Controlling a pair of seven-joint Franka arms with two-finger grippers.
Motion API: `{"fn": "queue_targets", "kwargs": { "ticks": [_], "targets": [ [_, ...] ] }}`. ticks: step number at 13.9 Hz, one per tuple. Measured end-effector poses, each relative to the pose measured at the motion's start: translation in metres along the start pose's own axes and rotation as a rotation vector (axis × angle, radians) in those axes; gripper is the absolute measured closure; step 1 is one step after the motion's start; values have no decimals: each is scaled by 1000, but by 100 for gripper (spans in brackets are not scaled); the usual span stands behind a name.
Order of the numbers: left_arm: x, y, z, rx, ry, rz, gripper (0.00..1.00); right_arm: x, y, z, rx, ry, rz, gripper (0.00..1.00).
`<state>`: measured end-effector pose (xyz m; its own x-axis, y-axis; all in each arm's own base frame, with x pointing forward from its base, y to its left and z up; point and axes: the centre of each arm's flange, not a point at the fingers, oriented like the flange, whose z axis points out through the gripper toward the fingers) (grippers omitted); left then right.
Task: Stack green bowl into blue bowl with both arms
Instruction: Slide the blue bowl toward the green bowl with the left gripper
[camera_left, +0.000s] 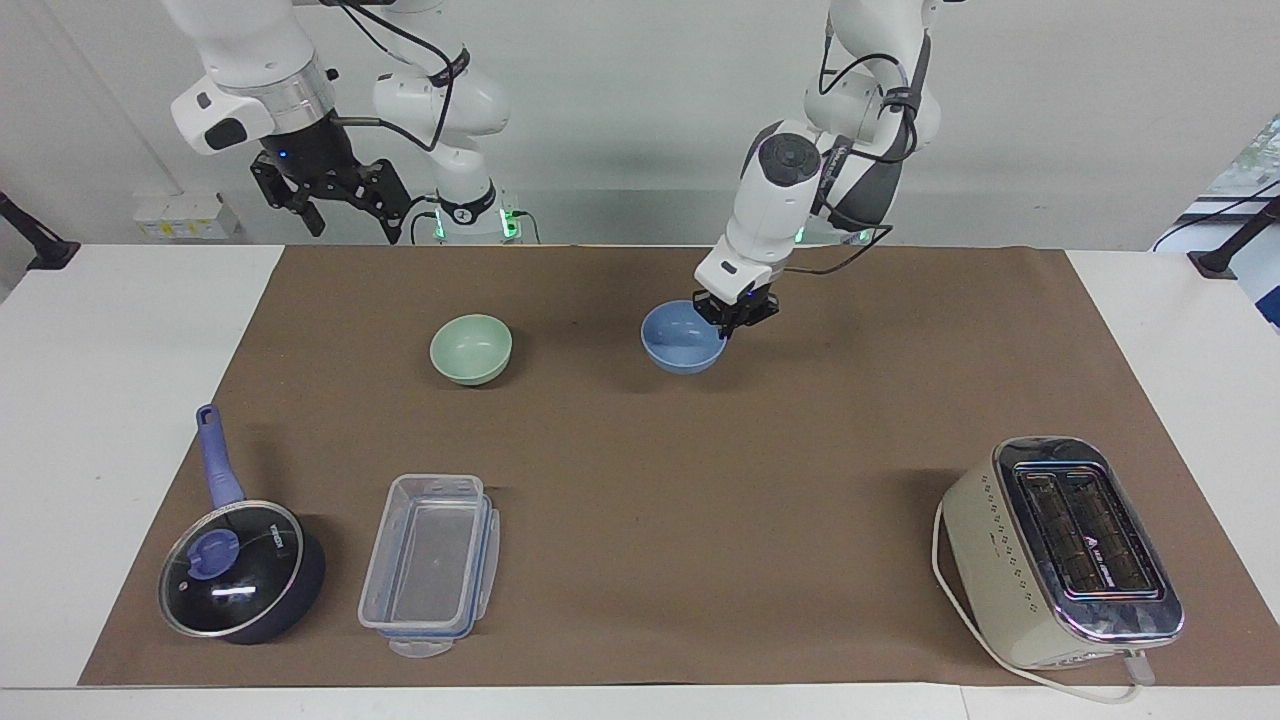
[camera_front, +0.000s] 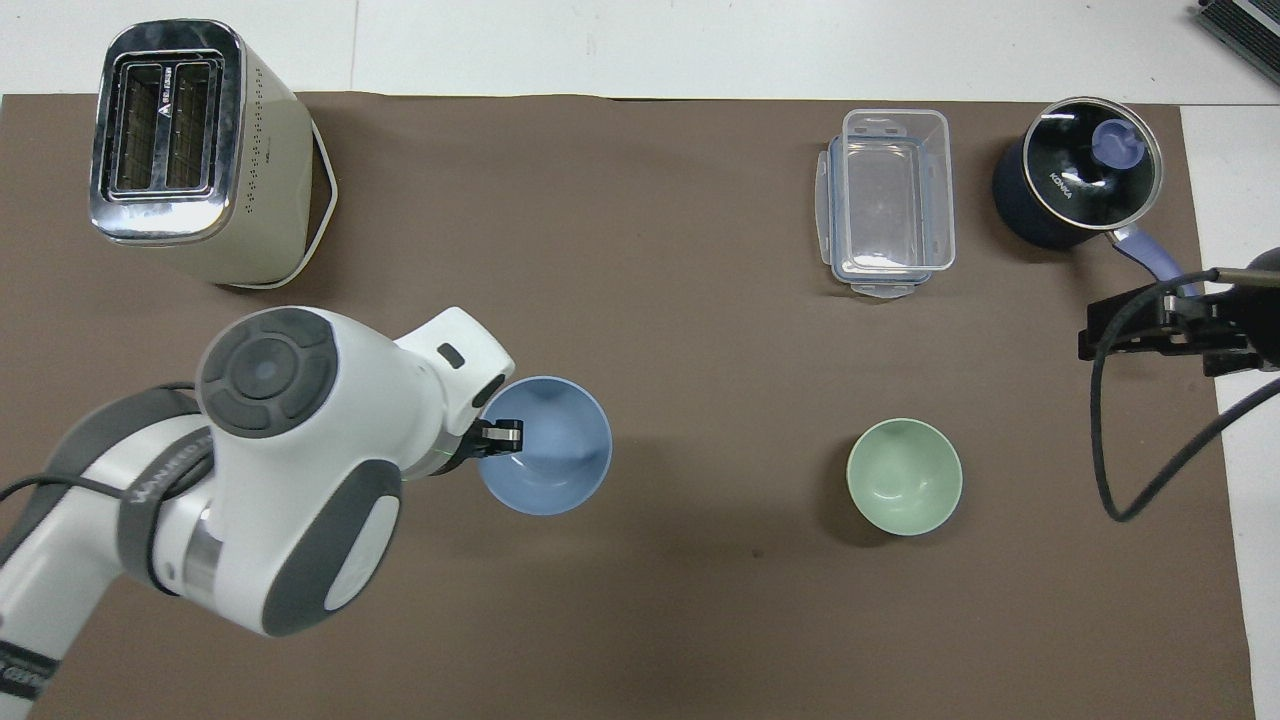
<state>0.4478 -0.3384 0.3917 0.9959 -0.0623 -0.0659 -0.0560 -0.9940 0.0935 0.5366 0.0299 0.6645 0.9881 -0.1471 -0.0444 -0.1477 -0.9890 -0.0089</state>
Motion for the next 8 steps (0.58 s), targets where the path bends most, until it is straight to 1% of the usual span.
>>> {"fn": "queue_targets", "kwargs": {
  "ticks": [2, 4, 5, 6, 8],
  "targets": [
    [-2, 2, 24, -4, 0, -1, 96, 0, 1, 0, 0, 0, 2, 0],
    [-2, -2, 41, 2, -14, -8, 96, 1, 5, 0, 0, 0, 9, 0],
    [-2, -2, 44, 3, -20, -10, 89, 1, 6, 0, 0, -1, 11, 0],
    [-2, -2, 44, 2, -21, -12, 80, 1, 6, 0, 0, -1, 12, 0],
    [1, -4, 41, -3, -16, -19, 54, 1, 6, 0, 0, -1, 12, 0]
  ]
}}
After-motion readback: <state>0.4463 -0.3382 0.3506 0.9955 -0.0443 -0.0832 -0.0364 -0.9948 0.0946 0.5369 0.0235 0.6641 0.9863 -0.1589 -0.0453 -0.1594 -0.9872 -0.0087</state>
